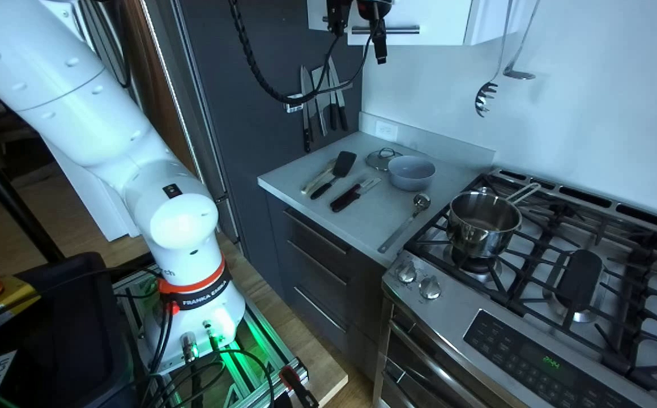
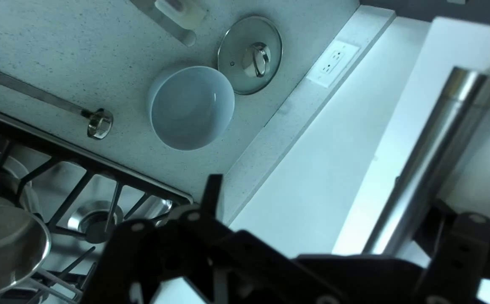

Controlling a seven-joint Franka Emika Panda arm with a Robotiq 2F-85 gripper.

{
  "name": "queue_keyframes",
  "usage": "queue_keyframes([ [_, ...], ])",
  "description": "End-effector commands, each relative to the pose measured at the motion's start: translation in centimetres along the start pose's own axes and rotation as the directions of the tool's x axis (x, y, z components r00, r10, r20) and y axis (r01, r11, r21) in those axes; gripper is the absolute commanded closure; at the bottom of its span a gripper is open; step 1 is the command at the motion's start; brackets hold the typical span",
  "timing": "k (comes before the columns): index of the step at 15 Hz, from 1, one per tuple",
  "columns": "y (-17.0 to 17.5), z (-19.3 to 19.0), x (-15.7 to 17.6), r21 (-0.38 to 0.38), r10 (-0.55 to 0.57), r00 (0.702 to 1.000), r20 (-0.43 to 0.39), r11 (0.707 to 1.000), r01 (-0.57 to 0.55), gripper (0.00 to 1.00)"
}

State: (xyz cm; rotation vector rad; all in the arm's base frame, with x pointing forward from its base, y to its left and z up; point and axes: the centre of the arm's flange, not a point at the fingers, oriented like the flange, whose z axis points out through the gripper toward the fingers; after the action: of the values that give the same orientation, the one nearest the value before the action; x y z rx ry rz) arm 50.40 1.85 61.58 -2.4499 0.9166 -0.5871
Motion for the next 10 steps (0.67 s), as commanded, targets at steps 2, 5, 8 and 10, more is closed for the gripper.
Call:
queue_keyframes([
  [2,3.5,-1.7,3.6,-0.032,-0.007,0.997,0.072,0.999,0.009,0.0],
  [5,5.1,-1.5,4.8,-0.036,-0.014,0.993,0.118,0.999,0.019,0.0],
  [8,6.5,-0.5,5.3,-0.032,-0.021,0.984,0.175,0.999,0.027,0.0],
  [10,7.0,-0.9,5.9,-0.014,-0.031,0.983,0.179,0.999,0.034,0.0],
])
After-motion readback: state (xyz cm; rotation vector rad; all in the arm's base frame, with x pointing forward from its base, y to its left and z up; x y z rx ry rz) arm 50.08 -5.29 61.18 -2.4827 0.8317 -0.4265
